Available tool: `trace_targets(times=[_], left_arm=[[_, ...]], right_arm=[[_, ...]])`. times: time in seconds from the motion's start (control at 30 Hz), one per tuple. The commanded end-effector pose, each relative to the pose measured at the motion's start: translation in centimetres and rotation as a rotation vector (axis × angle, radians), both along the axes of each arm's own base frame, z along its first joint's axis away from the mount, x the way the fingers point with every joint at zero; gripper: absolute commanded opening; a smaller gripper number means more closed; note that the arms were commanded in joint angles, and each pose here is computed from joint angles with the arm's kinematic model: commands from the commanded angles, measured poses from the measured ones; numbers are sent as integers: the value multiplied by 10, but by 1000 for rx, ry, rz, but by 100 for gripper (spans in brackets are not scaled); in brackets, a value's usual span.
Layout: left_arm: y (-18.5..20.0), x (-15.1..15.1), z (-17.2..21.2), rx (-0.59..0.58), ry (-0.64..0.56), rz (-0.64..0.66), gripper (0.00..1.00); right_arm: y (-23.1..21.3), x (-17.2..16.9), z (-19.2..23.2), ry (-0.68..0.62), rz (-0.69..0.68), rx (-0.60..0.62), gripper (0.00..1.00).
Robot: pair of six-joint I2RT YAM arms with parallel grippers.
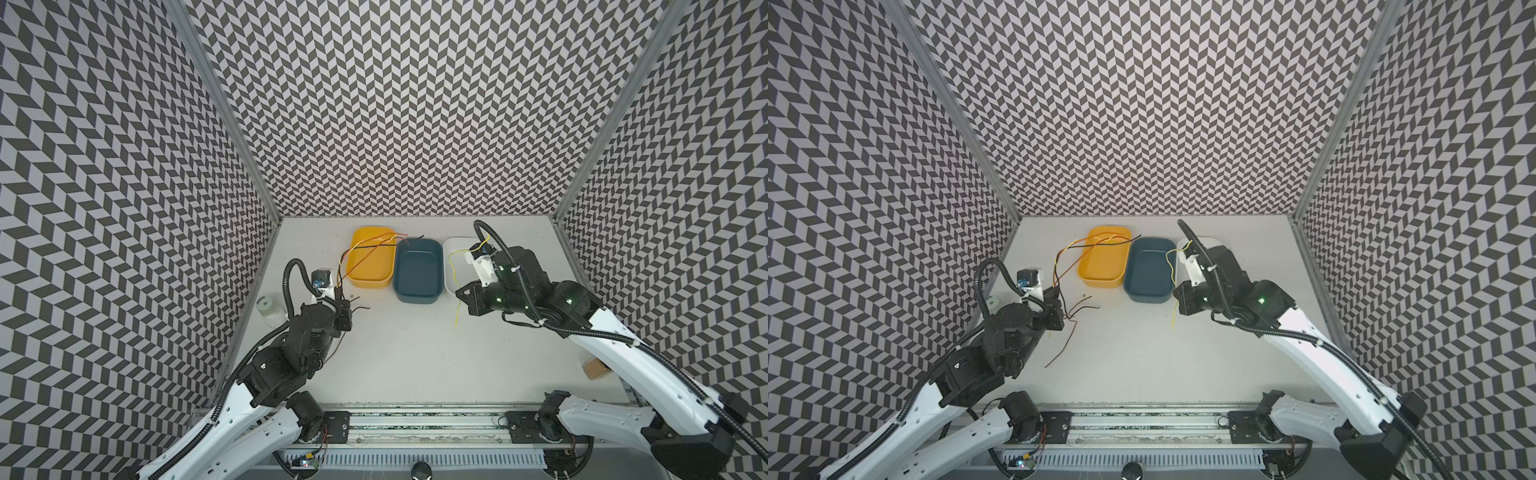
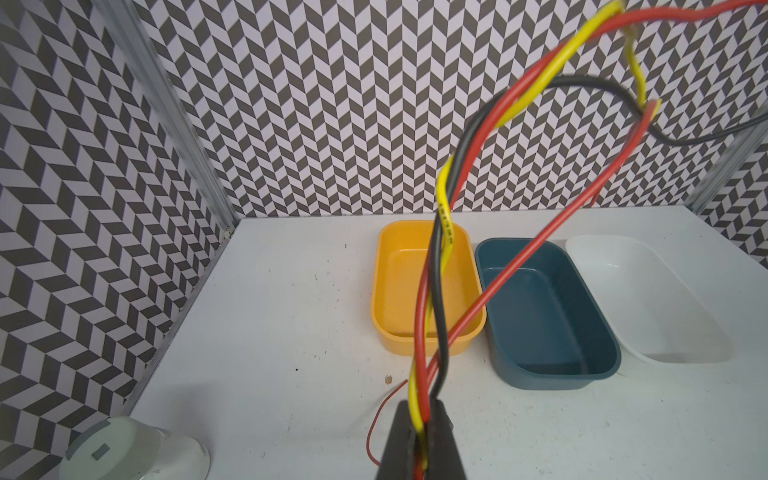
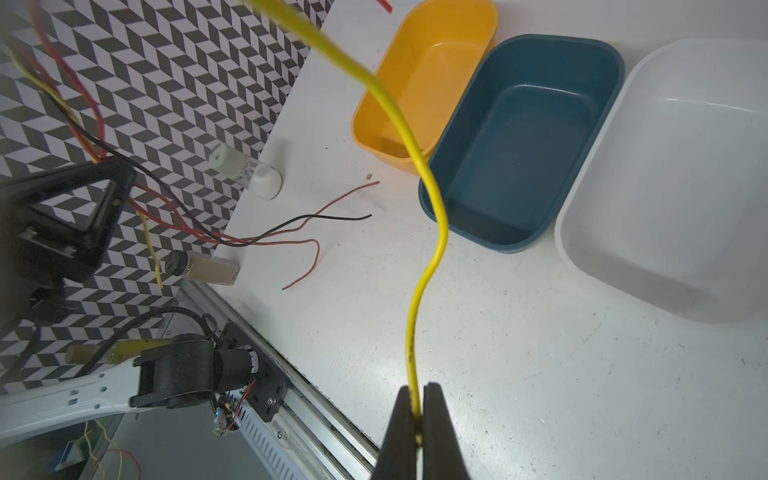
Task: Untangle the cables
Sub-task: 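Carry the yellow wire with the right gripper over the dark teal tray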
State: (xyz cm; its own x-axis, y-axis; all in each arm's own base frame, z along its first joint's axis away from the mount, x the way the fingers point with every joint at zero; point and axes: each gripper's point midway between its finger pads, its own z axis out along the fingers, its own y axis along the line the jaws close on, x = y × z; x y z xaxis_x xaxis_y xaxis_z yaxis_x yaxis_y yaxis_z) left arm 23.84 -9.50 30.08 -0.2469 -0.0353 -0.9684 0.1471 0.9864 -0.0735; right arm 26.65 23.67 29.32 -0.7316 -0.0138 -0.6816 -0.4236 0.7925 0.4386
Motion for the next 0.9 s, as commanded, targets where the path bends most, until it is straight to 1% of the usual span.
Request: trace_targets(times=[0.0, 0.1, 0.13, 0.23, 0.37, 0.47, 0.67, 0.77, 0.87], left_arm=[[21, -2, 21, -56, -90, 94, 0], [37, -7, 27, -83, -132, 158, 0], [43, -13, 34, -116, -164, 162, 0], [48, -18, 38, -136, -197, 164, 0], [49, -17, 38, -131, -194, 170, 0], [46, -16, 37, -129, -186, 160, 0], [49, -18, 39, -136, -197, 164, 0], [51, -19, 40, -140, -204, 169, 0], [50, -19, 39, -142, -205, 165, 0]], right_arm=[[22, 15, 12, -25, 67, 44, 0], [39, 34, 10, 1, 87, 65, 0], [47, 40, 8, 12, 104, 72, 0], [70, 61, 6, 29, 138, 96, 0], [107, 89, 0, 78, 190, 152, 0], [129, 112, -13, 134, 199, 159, 0], [159, 154, -49, 226, 164, 139, 0], [171, 170, -59, 247, 148, 163, 0], [182, 182, -66, 253, 142, 162, 0]])
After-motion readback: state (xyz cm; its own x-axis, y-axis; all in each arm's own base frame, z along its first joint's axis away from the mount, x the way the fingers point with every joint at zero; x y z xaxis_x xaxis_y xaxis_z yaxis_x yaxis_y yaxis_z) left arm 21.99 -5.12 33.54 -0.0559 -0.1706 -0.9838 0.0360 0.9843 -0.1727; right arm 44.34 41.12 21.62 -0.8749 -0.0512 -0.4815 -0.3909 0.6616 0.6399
